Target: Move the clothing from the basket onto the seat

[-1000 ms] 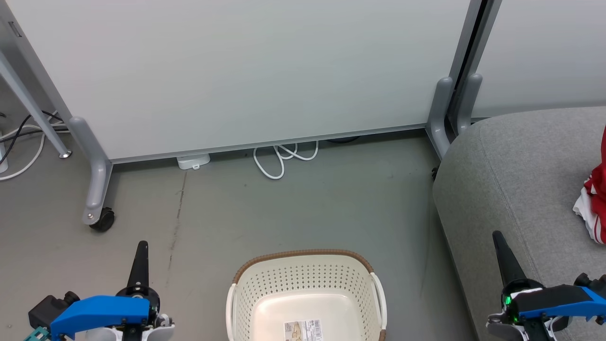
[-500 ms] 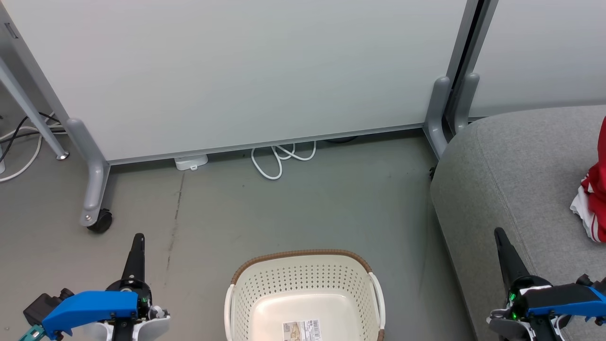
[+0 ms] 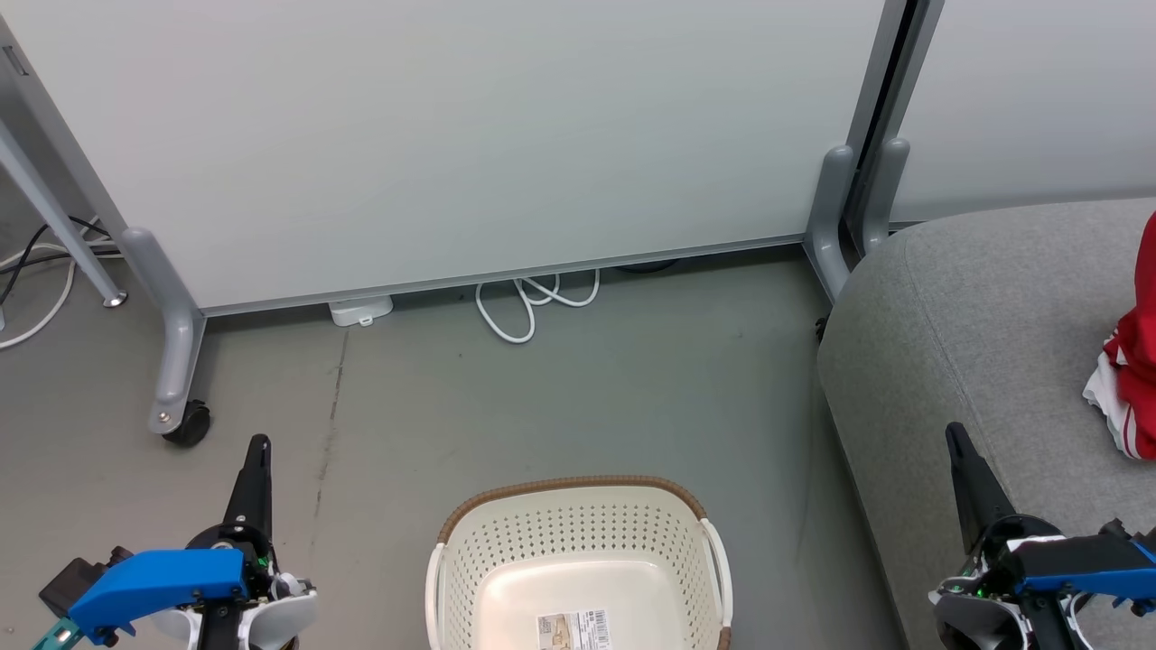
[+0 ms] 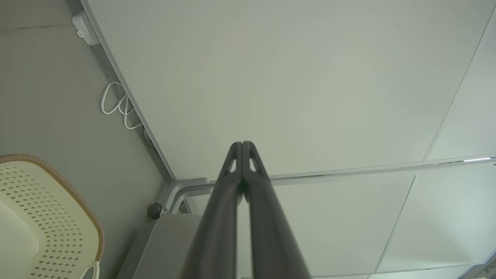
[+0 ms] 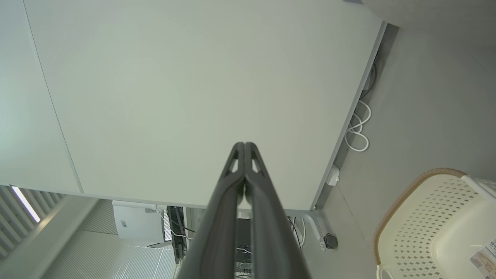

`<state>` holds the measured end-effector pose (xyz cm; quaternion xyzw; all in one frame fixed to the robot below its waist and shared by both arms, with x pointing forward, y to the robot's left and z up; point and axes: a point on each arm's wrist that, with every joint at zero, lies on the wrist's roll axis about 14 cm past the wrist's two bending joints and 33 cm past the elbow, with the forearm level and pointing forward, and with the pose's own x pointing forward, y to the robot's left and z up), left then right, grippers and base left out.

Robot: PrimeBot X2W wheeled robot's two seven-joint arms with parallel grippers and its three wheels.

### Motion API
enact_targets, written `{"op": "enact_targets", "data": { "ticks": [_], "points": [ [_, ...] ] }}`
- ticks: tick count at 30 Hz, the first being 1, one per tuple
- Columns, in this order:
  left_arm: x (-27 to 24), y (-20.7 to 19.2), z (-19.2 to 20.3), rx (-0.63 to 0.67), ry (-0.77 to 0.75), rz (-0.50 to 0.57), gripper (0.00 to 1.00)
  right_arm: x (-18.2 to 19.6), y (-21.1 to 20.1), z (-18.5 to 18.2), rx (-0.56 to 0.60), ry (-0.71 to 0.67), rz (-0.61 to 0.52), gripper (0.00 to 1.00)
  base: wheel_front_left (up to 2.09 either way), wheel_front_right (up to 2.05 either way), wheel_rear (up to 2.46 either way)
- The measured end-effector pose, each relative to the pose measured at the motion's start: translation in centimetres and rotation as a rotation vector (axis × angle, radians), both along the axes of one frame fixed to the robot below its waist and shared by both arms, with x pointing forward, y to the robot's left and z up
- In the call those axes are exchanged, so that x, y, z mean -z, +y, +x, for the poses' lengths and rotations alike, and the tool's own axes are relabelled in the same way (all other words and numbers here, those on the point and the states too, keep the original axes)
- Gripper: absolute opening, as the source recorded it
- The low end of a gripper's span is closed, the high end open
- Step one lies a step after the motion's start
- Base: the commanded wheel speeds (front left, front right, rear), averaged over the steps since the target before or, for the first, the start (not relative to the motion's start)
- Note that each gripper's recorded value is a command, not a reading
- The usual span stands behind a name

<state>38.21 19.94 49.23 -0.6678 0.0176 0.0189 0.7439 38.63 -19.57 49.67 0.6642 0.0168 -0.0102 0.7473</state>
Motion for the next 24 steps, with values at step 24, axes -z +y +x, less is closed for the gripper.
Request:
{"op": "enact_targets", "data": {
  "ticks": [24],
  "points": [
    [-1.2,0.1,0.5,0.000,-0.041,-0.109,0.00,-0.6,-0.4,0.1,0.011,-0.025,0.123,0.00,0.00,0.00,0.00]
  ]
}}
